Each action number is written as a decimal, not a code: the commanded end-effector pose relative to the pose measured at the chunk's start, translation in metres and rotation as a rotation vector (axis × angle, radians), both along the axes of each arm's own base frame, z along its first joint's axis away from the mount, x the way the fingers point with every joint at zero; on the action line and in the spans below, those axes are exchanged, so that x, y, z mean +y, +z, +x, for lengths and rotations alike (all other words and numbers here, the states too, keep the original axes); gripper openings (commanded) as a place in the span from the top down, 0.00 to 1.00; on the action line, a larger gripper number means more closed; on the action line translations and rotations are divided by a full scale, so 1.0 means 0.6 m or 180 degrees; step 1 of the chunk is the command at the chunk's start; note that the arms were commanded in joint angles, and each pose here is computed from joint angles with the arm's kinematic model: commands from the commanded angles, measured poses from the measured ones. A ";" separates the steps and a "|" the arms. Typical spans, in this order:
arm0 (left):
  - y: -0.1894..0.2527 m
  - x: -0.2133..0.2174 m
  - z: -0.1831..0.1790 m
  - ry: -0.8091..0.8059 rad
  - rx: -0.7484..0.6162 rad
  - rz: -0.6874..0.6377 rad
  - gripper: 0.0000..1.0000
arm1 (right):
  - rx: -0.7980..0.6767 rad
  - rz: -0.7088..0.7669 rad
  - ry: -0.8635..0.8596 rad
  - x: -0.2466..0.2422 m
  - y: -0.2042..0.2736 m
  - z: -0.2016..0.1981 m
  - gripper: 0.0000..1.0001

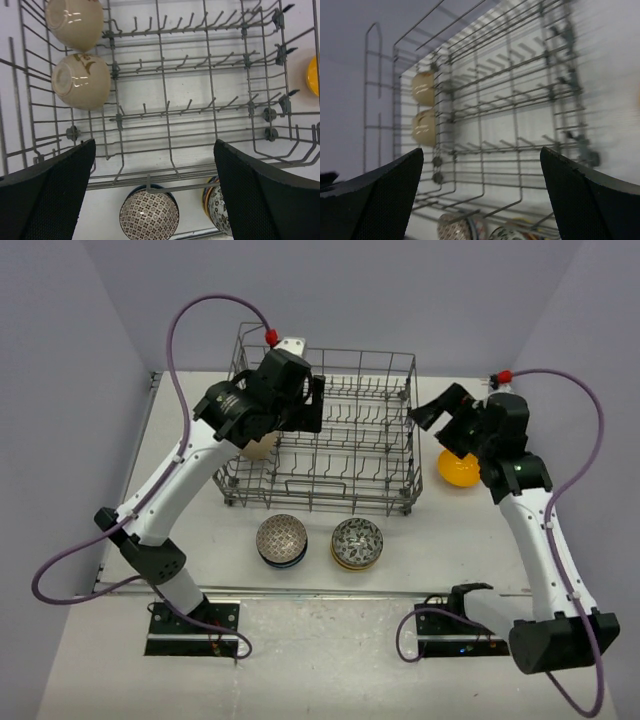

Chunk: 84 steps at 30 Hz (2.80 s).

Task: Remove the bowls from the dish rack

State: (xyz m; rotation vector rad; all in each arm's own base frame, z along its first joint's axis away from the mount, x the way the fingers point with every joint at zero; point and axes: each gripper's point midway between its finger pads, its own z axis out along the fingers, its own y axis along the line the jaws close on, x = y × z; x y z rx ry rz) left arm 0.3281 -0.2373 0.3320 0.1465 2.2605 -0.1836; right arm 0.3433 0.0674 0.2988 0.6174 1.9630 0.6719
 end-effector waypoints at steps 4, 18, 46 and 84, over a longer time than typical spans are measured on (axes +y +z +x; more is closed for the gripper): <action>0.107 0.123 -0.018 0.0897 -0.0653 -0.0154 0.00 | -0.0234 0.0456 0.0963 0.224 0.073 -0.016 0.03; 0.176 0.248 -0.128 0.1180 -0.1303 -0.0743 0.00 | 0.0295 0.0497 0.1508 0.559 -0.019 0.123 0.06; 0.136 0.226 -0.146 0.0705 -0.0953 -0.0441 0.00 | 0.1041 0.1122 0.2028 0.694 -0.226 0.137 0.02; 0.129 0.198 -0.145 0.0464 -0.0843 -0.0487 0.00 | 0.0440 0.2180 0.2689 0.729 -0.188 0.134 0.26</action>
